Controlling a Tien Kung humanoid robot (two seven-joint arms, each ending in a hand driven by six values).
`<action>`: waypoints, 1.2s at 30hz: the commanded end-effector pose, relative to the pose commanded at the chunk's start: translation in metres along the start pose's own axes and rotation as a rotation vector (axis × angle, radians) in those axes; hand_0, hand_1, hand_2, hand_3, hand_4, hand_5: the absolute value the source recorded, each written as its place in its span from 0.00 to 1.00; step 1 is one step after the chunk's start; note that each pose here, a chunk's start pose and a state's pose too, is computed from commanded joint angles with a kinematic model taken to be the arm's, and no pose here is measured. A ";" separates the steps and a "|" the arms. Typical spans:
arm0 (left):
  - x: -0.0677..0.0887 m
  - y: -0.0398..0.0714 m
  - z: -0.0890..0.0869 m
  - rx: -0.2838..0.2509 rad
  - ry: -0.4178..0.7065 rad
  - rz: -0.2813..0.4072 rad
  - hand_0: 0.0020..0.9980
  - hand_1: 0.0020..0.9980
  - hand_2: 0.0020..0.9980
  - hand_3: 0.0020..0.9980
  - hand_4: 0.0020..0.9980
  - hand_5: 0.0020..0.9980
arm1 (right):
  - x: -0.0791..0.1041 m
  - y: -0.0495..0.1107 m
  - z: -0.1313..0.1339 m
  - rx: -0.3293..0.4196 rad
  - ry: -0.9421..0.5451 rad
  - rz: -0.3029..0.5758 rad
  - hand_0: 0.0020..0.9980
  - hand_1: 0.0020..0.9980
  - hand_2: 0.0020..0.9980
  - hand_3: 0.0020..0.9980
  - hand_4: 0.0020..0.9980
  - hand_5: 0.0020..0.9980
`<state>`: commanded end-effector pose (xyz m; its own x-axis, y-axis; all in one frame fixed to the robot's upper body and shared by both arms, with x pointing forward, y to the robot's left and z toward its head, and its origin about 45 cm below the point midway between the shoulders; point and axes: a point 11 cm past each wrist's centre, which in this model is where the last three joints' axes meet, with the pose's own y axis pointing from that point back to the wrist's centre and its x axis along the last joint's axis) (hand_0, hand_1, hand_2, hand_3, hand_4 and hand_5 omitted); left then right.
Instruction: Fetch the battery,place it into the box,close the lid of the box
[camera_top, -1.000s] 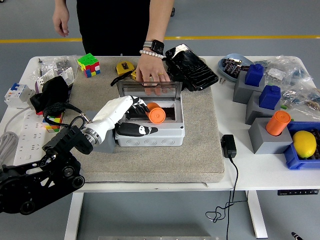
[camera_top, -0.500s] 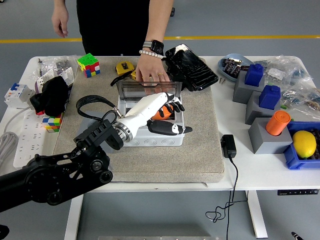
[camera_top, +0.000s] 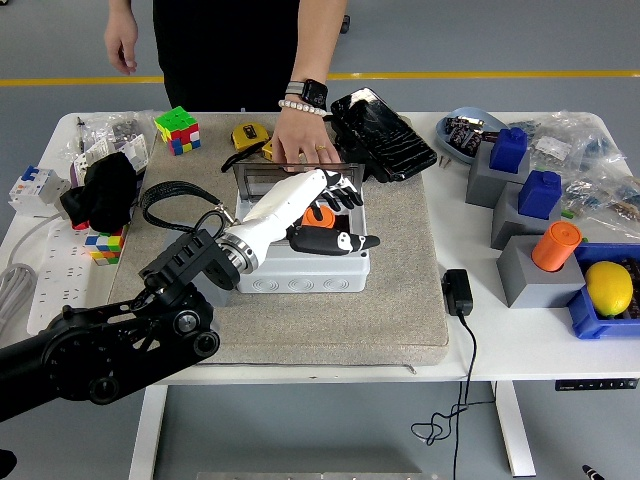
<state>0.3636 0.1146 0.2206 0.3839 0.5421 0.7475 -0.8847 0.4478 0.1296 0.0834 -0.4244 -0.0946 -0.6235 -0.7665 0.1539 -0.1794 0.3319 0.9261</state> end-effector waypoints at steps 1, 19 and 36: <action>0.000 0.001 -0.004 0.010 -0.001 -0.001 0.40 0.61 0.63 0.58 0.98 0.49 | 0.000 0.000 0.000 0.000 0.001 0.000 0.57 0.64 0.65 0.54 0.87 0.41; -0.003 0.001 -0.023 0.049 -0.003 0.005 0.56 0.64 0.64 0.57 0.98 0.50 | -0.001 0.000 0.001 -0.001 -0.002 -0.003 0.57 0.64 0.65 0.54 0.87 0.41; -0.001 0.001 -0.034 0.076 -0.021 0.008 0.56 0.63 0.63 0.57 0.97 0.49 | -0.001 0.000 0.001 -0.001 -0.004 -0.002 0.57 0.64 0.65 0.54 0.87 0.41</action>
<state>0.3710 0.1390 0.1974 0.3719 0.5296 0.7624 -0.9054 0.3882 0.1720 0.0832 -0.4235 -0.0950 -0.6263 -0.7649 0.1508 -0.1795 0.3297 0.9269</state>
